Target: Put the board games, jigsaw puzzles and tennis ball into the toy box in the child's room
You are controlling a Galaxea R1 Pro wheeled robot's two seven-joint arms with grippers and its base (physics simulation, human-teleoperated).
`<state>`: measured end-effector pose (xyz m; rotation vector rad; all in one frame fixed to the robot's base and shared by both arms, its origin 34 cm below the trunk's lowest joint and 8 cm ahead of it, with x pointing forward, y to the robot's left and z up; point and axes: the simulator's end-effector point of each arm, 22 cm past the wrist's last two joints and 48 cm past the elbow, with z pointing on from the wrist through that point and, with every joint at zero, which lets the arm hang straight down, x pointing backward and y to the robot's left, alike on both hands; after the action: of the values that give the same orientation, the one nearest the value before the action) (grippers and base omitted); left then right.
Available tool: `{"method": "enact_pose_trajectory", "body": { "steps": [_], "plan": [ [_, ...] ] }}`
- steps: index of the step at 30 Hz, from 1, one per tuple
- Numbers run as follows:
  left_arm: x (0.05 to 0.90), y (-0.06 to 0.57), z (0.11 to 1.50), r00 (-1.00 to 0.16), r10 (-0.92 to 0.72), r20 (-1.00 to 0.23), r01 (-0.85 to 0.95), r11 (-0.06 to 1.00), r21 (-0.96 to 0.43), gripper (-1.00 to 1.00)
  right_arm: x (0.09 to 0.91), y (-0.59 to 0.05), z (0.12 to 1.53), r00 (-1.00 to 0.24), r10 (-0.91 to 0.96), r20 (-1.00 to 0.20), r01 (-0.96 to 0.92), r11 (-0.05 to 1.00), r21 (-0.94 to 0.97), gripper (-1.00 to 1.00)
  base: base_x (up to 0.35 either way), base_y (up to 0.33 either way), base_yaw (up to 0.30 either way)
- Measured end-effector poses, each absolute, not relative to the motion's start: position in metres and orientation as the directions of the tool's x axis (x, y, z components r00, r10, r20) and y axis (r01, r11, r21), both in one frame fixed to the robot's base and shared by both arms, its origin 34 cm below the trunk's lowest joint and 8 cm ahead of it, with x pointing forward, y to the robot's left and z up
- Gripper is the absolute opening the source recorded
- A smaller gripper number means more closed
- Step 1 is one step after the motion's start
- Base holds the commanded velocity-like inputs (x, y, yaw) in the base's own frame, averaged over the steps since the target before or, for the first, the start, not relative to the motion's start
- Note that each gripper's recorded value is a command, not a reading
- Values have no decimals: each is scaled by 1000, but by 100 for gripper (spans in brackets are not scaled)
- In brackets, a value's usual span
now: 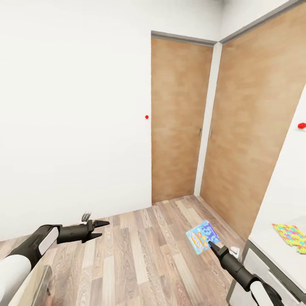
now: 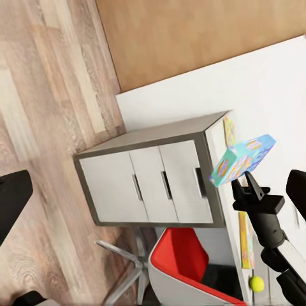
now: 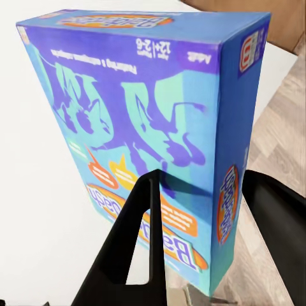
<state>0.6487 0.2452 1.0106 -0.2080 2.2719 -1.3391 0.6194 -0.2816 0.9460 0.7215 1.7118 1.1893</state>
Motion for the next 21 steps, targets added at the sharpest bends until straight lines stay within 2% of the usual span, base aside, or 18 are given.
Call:
{"method": "enact_pose_trajectory", "body": {
  "steps": [21],
  "plan": [
    [648,246,1010,-868,-367,-335,114,509,-853,100,619,-281,945,-424,837,-346,-29,369,929,-100,0,0,-278]
  ]
}}
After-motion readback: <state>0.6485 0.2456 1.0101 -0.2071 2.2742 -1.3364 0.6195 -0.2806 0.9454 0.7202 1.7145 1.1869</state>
